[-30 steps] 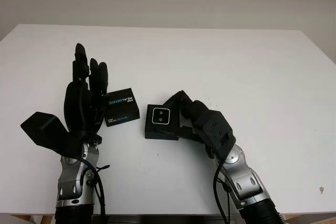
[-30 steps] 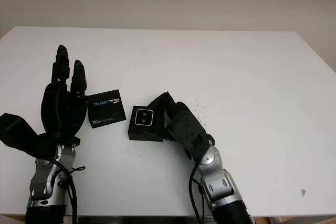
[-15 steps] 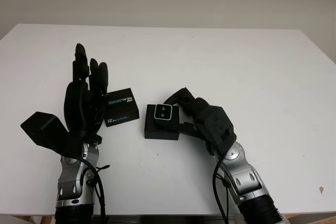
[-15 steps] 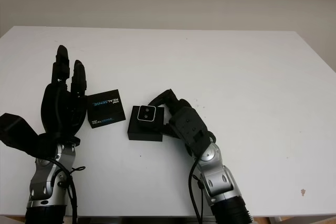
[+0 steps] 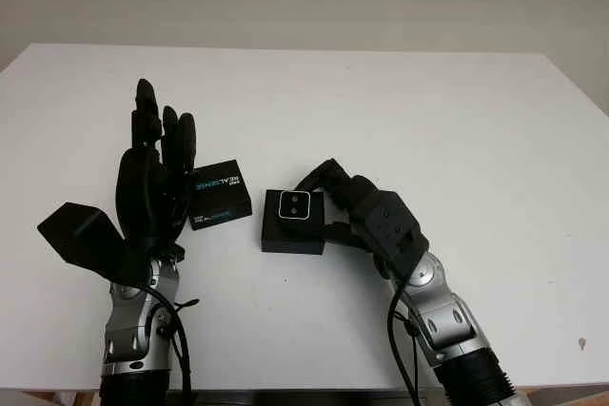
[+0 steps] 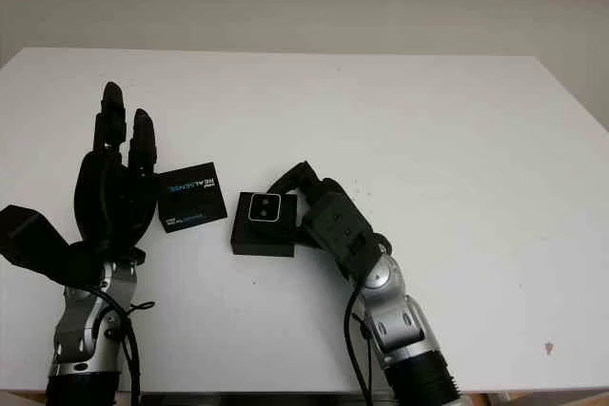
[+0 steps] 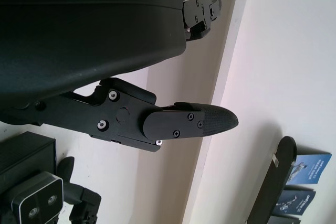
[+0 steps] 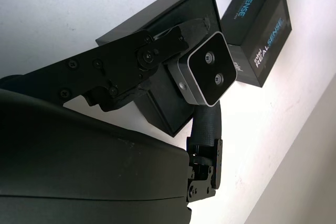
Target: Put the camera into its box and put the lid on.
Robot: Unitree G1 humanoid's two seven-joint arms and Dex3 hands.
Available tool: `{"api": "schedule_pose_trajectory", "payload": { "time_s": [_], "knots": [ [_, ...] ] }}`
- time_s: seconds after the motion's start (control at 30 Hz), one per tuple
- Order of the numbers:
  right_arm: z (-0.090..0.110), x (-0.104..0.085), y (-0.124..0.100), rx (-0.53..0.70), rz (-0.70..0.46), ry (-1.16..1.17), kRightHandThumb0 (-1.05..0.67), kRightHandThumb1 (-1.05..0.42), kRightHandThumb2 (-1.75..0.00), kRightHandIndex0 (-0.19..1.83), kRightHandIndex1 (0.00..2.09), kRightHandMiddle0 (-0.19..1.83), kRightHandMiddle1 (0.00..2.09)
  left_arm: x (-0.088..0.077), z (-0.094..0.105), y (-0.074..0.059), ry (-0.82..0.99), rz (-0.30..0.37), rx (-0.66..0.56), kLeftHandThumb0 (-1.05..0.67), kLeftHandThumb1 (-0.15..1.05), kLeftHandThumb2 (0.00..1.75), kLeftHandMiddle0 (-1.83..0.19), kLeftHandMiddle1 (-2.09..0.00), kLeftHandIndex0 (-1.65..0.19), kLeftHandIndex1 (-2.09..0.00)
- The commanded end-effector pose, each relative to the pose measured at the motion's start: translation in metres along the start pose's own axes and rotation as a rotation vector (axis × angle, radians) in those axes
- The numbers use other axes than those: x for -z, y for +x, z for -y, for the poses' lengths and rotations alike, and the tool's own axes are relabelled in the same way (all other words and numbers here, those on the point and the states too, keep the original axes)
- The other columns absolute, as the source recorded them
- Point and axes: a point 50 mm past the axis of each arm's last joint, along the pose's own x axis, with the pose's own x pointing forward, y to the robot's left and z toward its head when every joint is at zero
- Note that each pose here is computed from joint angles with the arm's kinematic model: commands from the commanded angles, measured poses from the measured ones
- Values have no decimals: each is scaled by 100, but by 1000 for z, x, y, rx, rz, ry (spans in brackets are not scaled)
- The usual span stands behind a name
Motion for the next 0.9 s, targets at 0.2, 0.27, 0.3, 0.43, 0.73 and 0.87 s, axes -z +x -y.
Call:
{"api": "schedule_pose_trajectory", "payload": {
  "time_s": [0.2,0.27,0.3,0.43,0.73,0.87],
  "knots": [
    [-5,20,-2,-63,-84,-21,-39,-96,-5,25,7,23,186,-4,0,0,-4,12,7,-52,105,38,13,-5,16,-5],
    [-6,21,-2,-70,-85,-23,-38,-96,-5,25,7,24,186,-4,0,0,2,13,7,-52,105,38,13,-5,16,-6],
    [-6,21,-2,-73,-85,-23,-38,-96,-5,25,7,24,186,-4,0,0,7,14,6,-53,105,38,13,-6,16,-6],
    [-5,22,-1,-78,-85,-35,-38,-97,-5,25,7,23,186,-4,0,0,3,13,5,-54,105,37,14,-5,17,-5],
    [-5,22,0,-76,-80,-43,-39,-97,-5,24,6,21,186,-4,0,0,12,13,5,-54,105,36,13,-6,16,-6],
    [-5,22,-1,-81,-53,-72,-44,-99,-6,21,5,11,174,-3,0,0,2,13,1,-54,105,36,13,-6,16,-6]
  ]
}}
